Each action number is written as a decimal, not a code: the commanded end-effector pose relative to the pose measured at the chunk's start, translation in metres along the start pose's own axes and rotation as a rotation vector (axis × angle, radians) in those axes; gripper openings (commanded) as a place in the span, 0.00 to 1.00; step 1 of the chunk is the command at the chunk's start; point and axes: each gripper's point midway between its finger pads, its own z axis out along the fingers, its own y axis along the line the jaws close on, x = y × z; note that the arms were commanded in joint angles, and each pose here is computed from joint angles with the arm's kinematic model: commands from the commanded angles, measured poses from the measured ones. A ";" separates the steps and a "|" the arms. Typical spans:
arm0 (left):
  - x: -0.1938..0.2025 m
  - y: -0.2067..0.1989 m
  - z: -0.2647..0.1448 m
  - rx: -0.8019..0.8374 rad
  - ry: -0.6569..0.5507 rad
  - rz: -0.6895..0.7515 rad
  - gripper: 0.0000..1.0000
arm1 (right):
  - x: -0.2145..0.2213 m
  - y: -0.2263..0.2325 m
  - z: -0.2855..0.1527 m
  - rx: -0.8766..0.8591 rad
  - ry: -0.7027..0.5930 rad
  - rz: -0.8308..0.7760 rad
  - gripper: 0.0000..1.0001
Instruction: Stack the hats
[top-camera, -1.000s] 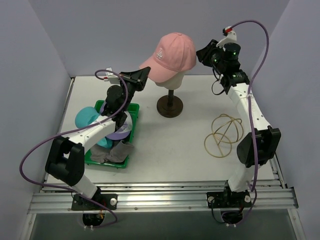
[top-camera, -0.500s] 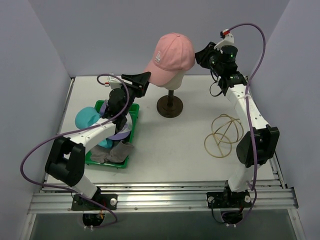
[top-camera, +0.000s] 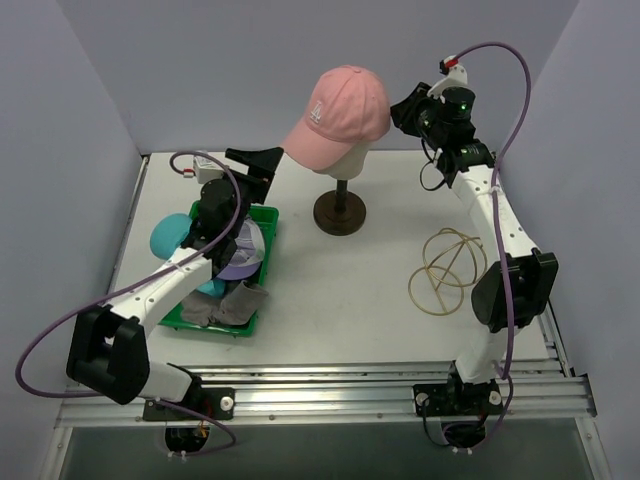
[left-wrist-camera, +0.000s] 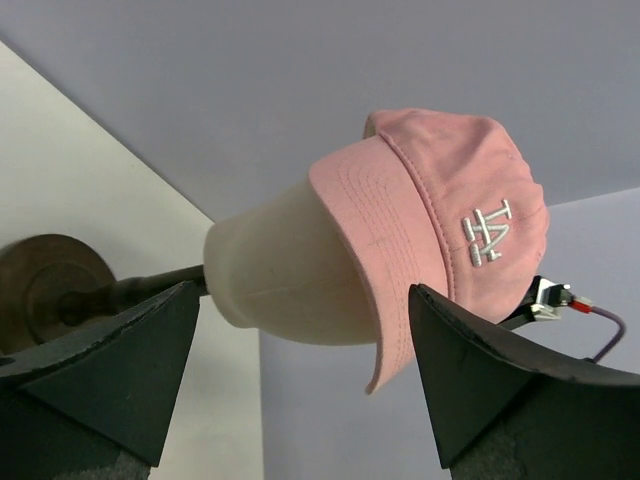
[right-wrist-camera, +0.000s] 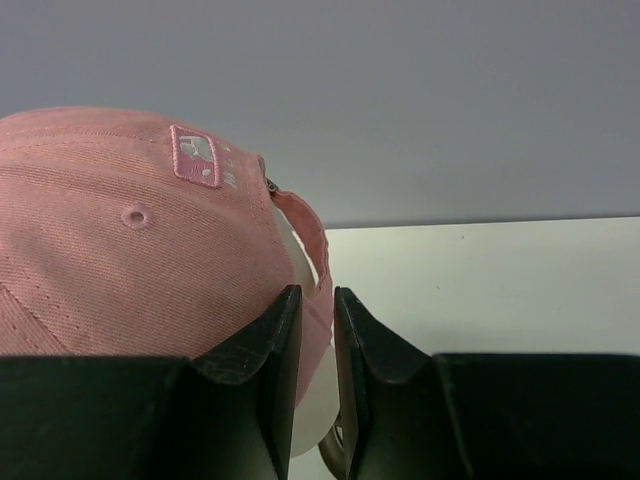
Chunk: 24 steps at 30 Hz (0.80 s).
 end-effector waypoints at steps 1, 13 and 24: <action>-0.029 -0.006 -0.017 -0.054 -0.053 0.153 0.94 | -0.008 0.013 0.006 -0.035 -0.018 -0.021 0.17; -0.097 0.017 -0.096 -0.365 -0.049 0.786 0.98 | -0.010 -0.023 -0.012 0.141 0.051 0.011 0.18; -0.109 0.064 -0.161 -0.528 0.024 0.987 0.98 | 0.023 -0.013 -0.103 0.234 0.014 0.029 0.23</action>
